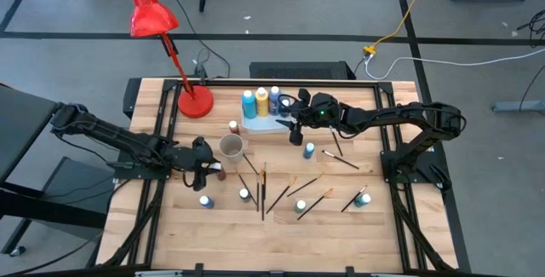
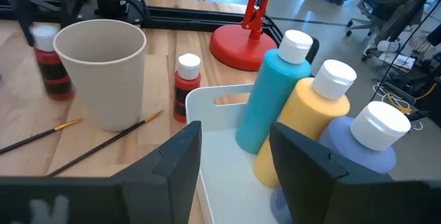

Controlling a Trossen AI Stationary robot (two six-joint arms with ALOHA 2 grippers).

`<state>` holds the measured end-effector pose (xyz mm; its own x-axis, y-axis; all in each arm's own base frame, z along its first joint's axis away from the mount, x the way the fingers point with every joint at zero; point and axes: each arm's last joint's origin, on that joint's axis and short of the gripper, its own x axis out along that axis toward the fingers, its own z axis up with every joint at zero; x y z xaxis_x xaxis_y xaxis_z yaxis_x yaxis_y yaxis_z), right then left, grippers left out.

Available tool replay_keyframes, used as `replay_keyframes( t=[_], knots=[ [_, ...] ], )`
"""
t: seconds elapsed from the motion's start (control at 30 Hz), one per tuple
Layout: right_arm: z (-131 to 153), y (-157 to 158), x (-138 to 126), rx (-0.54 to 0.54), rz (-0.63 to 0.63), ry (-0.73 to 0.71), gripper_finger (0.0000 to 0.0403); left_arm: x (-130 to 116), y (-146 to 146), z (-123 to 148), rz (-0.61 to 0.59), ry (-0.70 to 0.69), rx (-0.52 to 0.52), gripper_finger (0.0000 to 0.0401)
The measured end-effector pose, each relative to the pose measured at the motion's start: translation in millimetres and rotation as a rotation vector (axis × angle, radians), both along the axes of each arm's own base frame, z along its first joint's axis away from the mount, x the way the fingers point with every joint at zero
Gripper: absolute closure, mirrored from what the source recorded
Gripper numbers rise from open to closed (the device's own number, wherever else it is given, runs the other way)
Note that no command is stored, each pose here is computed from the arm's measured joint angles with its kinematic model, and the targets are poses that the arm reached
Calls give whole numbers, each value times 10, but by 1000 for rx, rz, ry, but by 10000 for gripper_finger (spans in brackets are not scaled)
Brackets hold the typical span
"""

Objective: Pick & Place Paint Supplies
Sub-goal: Put the red paint bottles into the white bin

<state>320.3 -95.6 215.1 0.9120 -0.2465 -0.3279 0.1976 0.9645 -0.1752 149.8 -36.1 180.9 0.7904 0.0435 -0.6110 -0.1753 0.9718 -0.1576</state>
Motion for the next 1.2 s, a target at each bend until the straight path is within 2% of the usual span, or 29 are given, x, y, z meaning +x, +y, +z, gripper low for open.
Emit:
replay_keyframes(
  t=[0.17, 0.23, 0.37, 0.47, 0.63, 0.77, 0.93, 1.1, 1.2],
  knots=[
    [9, -1, 4, -3, 0, -10, 224, 128, -44, 218, -36, -255, -50, 273],
    [11, -3, 4, -4, 0, -13, 224, 163, -59, 312, -77, -354, -36, 273],
    [12, -2, 4, -4, 0, -13, 224, 196, -58, 450, -97, -497, 73, 257],
    [13, -2, 5, -4, 0, -14, 224, 223, 6, 500, 22, -541, 183, 261],
    [26, -3, 9, -9, 0, -27, 224, 298, 201, 560, 214, -545, 282, 271],
    [39, -4, 13, -13, 0, -42, 224, 433, 415, 625, 340, -527, 287, 264],
    [40, -5, 13, -13, 0, -42, 224, 674, 685, 568, 388, -434, 304, 262],
    [36, -4, 12, -11, 0, -39, 224, 875, 953, 383, 478, -303, 335, 270],
    [35, -4, 12, 0, -4, -41, 224, 941, 1088, 292, 530, -264, 307, 258]
  ],
)
